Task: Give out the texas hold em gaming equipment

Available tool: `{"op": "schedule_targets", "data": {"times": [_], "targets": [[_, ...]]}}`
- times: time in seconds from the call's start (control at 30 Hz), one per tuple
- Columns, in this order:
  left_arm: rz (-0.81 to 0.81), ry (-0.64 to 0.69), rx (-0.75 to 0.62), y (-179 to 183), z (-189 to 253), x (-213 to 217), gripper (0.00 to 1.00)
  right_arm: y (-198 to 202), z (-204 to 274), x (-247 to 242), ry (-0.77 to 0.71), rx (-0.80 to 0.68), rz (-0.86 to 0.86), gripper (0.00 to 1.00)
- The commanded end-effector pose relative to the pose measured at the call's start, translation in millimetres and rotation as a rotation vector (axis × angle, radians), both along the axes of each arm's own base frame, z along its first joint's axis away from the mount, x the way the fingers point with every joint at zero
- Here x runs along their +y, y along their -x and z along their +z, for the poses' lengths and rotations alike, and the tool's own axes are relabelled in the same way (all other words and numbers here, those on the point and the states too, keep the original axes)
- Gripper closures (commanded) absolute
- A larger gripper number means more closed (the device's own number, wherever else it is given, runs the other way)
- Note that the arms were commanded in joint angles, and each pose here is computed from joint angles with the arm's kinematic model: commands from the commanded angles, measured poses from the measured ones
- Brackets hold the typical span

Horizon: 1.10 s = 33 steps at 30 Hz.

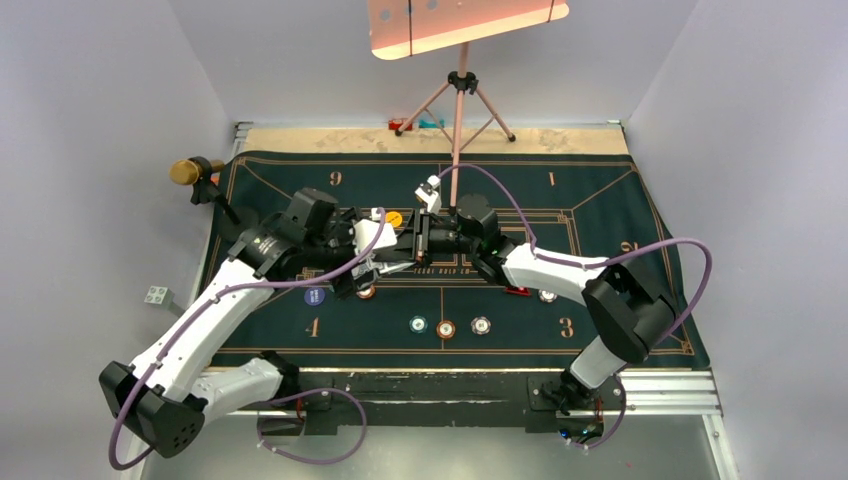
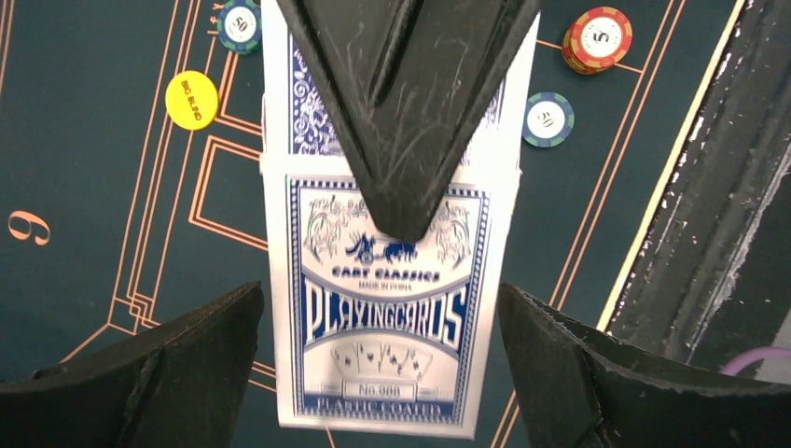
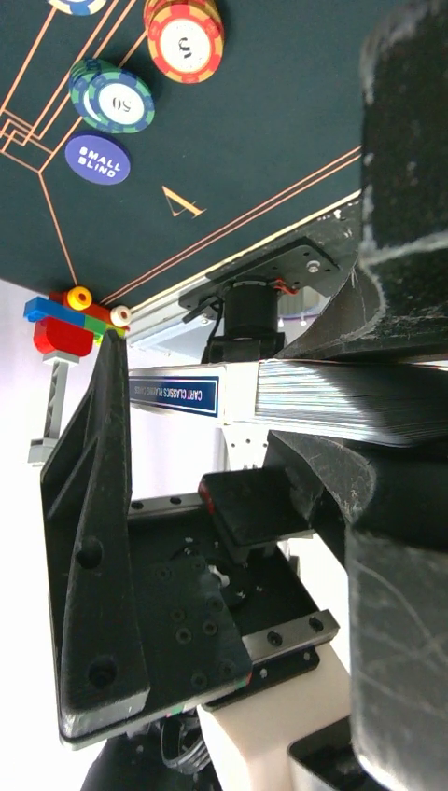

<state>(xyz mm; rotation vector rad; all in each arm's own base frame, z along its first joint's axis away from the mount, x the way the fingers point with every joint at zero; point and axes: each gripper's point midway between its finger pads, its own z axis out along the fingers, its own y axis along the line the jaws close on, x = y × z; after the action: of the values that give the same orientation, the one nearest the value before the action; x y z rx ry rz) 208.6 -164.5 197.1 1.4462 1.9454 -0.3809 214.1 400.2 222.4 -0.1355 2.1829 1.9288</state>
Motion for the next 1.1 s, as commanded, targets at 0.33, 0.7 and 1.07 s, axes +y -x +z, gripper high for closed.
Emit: {"op": "schedule_targets", "data": {"times": [0.33, 0.7, 1.07], "targets": [[-0.151, 0.078, -0.031, 2.5, 24.3, -21.2, 0.21, 2.8, 34.3, 8.9, -0.045, -0.023, 0.040, 0.82], [-0.162, 0.061, 0.012, 13.0, 16.0, -16.8, 0.46, 4.4, 36.8, 8.0, -0.038, -0.036, 0.044, 0.80], [-0.127, 0.125, 0.082, 27.9, 36.7, -20.5, 0.96, 12.9, 22.4, -1.6, 0.055, -0.053, 0.061, 0.32]]}}
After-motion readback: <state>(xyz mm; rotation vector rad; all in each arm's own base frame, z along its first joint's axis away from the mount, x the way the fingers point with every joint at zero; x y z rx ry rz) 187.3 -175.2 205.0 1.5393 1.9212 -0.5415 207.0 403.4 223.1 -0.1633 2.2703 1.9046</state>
